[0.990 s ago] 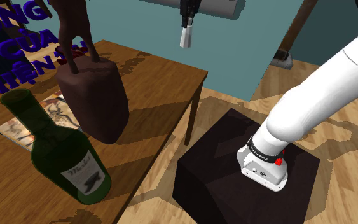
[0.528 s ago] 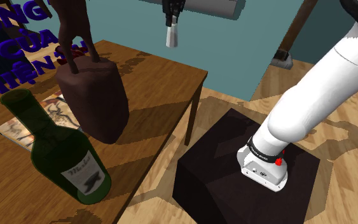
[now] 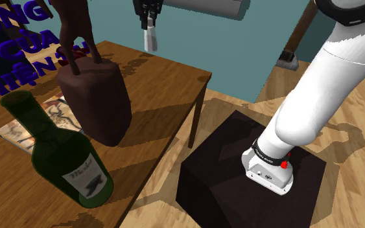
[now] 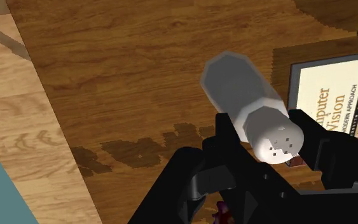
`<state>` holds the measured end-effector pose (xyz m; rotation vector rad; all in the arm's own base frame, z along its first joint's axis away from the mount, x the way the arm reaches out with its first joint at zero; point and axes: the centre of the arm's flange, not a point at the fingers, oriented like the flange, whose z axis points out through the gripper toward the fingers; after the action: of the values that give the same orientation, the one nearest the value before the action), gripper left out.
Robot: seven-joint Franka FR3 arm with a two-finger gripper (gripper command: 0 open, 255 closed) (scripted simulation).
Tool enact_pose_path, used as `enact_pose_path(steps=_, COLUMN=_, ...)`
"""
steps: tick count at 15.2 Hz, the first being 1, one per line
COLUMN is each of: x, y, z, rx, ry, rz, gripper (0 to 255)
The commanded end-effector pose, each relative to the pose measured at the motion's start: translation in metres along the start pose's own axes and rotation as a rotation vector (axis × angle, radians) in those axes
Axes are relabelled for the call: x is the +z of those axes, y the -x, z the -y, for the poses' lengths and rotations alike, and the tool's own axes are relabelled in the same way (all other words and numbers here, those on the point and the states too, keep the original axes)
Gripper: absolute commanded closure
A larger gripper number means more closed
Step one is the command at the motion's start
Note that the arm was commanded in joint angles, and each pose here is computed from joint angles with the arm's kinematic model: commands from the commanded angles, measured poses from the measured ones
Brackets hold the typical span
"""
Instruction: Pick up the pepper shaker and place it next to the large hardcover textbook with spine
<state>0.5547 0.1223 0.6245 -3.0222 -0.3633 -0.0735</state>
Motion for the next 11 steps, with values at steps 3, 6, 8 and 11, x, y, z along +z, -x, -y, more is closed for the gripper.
enact_pose_path(steps=3, x=0.004, y=-0.032, z=0.042, rx=0.001, ry=-0.001, rz=0.0, gripper=255)
enact_pose_path(steps=6, x=0.008, y=-0.056, z=0.073, rx=0.001, ry=-0.001, rz=0.0, gripper=255)
enact_pose_path(steps=8, x=0.015, y=-0.07, z=0.092, rx=0.001, ry=-0.001, rz=0.0, gripper=255)
enact_pose_path(steps=11, x=0.031, y=-0.069, z=0.09, rx=0.001, ry=-0.001, rz=0.0, gripper=255)
